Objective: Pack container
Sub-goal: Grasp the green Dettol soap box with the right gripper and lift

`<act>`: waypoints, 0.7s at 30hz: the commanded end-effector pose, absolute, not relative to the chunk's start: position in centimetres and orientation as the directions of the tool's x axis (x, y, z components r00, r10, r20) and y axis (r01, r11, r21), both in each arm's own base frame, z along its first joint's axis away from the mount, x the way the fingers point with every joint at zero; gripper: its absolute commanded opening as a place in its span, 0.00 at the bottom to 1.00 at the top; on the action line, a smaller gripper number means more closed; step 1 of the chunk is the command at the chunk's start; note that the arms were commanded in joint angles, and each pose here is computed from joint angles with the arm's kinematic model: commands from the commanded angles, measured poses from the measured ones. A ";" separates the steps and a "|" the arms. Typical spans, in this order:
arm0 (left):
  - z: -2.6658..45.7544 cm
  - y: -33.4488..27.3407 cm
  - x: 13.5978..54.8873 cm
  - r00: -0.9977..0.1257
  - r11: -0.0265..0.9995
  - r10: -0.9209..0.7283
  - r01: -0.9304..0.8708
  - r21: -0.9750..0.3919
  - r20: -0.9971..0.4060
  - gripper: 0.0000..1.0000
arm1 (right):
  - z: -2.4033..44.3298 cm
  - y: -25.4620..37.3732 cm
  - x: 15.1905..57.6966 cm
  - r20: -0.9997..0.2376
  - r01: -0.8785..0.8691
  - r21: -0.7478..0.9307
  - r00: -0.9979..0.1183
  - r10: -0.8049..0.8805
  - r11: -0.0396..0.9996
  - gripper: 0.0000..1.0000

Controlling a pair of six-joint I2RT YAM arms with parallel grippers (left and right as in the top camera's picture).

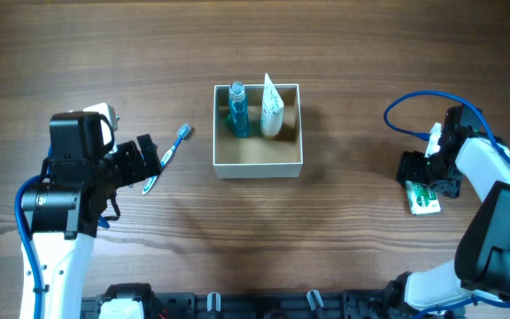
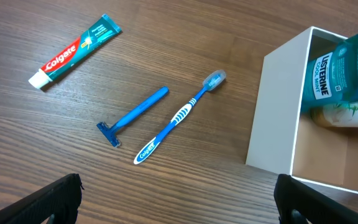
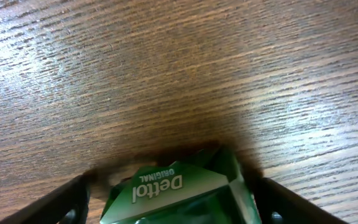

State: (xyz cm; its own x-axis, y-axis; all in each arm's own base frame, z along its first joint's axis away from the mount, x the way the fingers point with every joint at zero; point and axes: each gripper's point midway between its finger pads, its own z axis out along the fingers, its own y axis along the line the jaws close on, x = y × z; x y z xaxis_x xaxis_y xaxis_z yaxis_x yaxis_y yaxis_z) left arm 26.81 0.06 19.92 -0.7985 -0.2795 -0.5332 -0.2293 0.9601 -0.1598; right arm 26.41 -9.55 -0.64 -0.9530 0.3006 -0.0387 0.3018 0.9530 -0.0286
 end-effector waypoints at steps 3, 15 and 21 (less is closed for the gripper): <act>20.5 -0.1 27.0 -0.790 0.956 -0.294 -0.231 -0.183 -0.538 1.00 | -2.7 -10.6 22.8 0.091 0.290 -0.151 -0.948 0.305 0.945 0.79; 20.5 -0.1 27.0 -0.790 0.956 -0.294 -0.231 -0.183 -0.537 1.00 | -2.7 -10.4 23.1 0.081 0.295 -0.137 -0.948 0.308 0.946 0.44; 20.5 -0.1 27.0 -0.790 0.956 -0.294 -0.231 -0.183 -0.538 1.00 | -2.9 -9.8 24.4 0.034 0.332 -0.082 -0.941 0.335 0.940 0.43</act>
State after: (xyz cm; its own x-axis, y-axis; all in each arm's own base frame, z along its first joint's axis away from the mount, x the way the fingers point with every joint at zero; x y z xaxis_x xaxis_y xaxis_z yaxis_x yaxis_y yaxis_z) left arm 26.82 0.06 19.93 -0.7983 -0.2794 -0.5335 -0.2293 0.9601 -0.1599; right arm 26.14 -9.49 -0.64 -0.9522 0.3044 -0.0269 0.3051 0.9519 -0.0297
